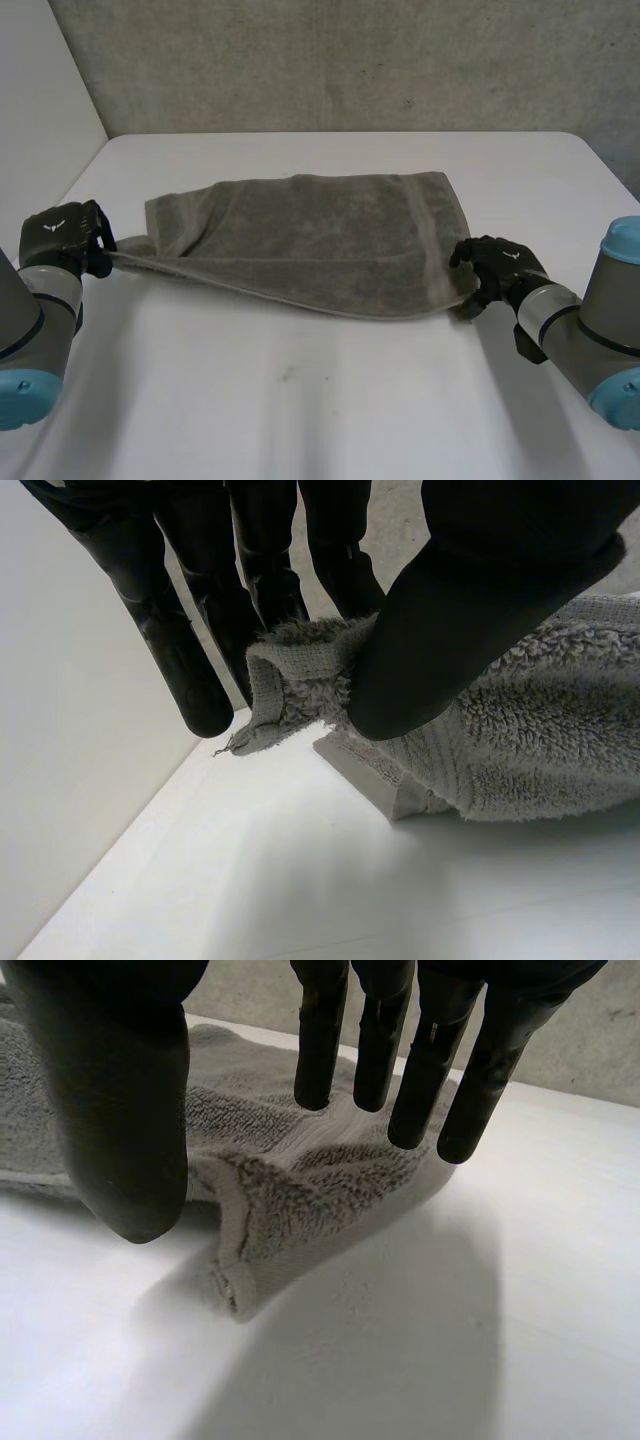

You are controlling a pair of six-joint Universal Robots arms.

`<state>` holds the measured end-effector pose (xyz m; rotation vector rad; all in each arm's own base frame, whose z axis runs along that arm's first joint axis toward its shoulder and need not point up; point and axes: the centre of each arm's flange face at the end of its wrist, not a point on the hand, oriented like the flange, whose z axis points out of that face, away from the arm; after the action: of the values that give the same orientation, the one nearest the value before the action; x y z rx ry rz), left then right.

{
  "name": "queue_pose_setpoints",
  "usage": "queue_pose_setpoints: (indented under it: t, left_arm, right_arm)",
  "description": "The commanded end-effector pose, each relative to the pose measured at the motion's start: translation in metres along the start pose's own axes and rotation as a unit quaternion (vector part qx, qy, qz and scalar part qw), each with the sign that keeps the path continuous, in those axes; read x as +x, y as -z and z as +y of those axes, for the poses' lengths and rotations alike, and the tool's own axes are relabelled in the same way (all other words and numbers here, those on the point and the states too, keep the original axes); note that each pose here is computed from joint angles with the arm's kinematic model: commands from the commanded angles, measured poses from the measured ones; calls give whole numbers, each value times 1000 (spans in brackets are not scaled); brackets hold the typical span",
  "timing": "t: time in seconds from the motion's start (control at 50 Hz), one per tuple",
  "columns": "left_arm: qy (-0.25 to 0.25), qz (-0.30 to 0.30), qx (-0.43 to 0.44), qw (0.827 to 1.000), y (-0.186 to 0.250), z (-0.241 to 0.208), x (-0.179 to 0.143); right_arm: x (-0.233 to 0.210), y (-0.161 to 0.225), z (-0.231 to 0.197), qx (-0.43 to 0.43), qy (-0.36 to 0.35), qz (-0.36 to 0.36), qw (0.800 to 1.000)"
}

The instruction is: Fold the towel.

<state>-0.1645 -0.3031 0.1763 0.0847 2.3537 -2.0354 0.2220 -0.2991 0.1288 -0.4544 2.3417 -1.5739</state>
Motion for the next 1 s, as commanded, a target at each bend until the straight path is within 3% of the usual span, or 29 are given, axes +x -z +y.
queue_pose_setpoints:
  t: [0.02,0.26,0.36,0.48,0.66,0.8,0.9,1.0]
  left_arm:
    - [0,0,-1,1000,0,1,0]
    - [0,0,0,1000,0,0,0]
    - [0,-1,0,1000,0,0,0]
    - [-1,0,-2,1000,1,1,0]
    - [-5,9,-1,1000,8,-3,5]
    - [-6,40,22,999,33,-28,11]
    - [-5,69,51,996,62,-58,11]
    - [-5,89,59,994,92,-79,9]
  right_arm:
    - [0,-2,6,-7,-2,-1,1000]
    - [7,-16,12,9,12,27,1000]
    - [18,-14,-1,34,35,68,996]
    - [15,-3,-29,76,46,64,994]
    - [-6,31,-91,159,92,-24,983]
    - [9,65,-126,142,157,-14,977]
    - [-2,113,-166,146,219,-29,964]
    - [2,143,-194,169,235,-11,957]
